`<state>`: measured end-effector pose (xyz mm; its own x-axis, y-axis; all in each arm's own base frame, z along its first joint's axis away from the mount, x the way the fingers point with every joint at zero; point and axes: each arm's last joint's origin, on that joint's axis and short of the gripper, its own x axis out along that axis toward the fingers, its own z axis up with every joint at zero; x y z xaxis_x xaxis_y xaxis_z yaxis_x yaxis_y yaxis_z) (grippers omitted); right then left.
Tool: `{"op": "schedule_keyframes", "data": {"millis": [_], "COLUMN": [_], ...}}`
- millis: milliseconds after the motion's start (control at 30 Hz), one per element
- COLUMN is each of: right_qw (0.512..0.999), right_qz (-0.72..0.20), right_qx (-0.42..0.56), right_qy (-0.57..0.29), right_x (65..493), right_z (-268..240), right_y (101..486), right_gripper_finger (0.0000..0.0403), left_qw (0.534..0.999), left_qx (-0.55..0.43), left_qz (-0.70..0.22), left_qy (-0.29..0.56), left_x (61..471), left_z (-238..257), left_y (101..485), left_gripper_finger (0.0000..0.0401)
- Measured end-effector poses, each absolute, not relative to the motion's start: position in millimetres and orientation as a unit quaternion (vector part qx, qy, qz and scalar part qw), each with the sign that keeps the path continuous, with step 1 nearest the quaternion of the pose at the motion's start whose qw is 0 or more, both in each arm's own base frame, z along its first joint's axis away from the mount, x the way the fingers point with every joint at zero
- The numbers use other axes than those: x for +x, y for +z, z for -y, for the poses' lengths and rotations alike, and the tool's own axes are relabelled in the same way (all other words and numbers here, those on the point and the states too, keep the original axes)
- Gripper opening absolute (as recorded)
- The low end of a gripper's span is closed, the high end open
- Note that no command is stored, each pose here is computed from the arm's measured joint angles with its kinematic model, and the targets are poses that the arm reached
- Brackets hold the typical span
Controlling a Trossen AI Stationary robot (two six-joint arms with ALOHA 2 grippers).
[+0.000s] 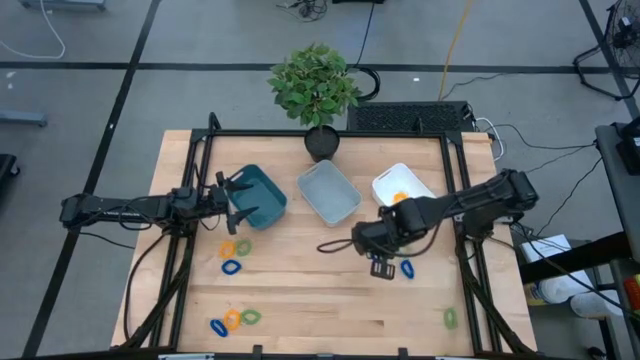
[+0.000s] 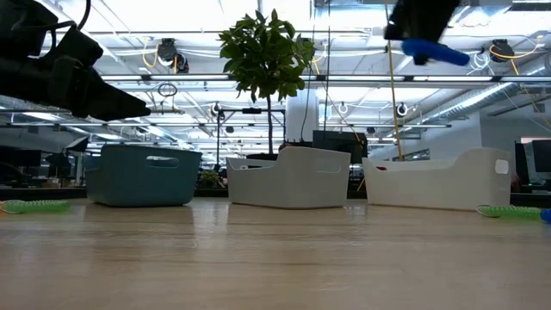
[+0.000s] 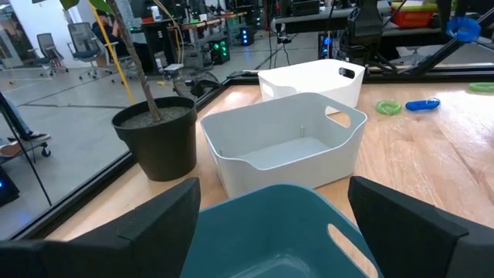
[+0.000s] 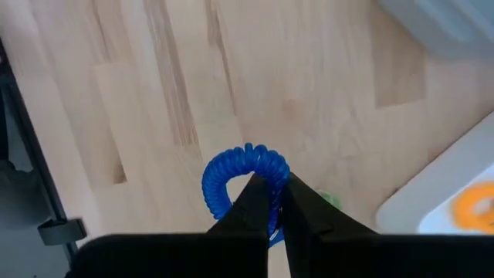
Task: Sort spring keychains
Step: Put the bottom right blue spring keychain into the gray bin
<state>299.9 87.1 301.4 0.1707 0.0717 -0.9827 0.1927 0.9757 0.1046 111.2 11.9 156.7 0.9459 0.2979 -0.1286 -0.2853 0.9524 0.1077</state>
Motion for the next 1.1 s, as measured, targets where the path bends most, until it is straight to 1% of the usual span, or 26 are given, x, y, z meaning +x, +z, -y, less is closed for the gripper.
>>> {"op": "schedule_keyframes", "data": {"millis": [200,467,700,933,1100], "right_qw": [0.758,0.764,0.768,0.771,0.776], "right_qz": [-0.645,-0.641,-0.638,-0.632,-0.624], "right_qx": [0.088,0.066,0.053,0.012,-0.003], "right_qy": [-0.035,-0.022,-0.021,-0.077,-0.089], "right_x": [321.7,353.0,372.3,380.1,391.3], "right_z": [-74.7,-59.1,-33.1,-0.3,19.6], "right_y": [321.8,336.4,333.7,327.4,316.9], "right_gripper_finger": [0.0,0.0,0.0,0.0,0.0], "left_qw": [0.985,0.985,0.985,0.985,0.985], "left_qx": [0.044,0.044,0.044,0.044,0.044], "left_qz": [-0.072,-0.072,-0.072,-0.072,-0.072], "left_qy": [0.148,0.148,0.148,0.148,0.148], "left_x": [111.2,111.2,111.2,111.2,111.2], "left_z": [-11.9,-11.9,-11.9,-11.9,-11.9], "left_y": [156.7,156.7,156.8,156.7,156.7], "left_gripper_finger": [0.0335,0.0335,0.0335,0.0335,0.0335]}}
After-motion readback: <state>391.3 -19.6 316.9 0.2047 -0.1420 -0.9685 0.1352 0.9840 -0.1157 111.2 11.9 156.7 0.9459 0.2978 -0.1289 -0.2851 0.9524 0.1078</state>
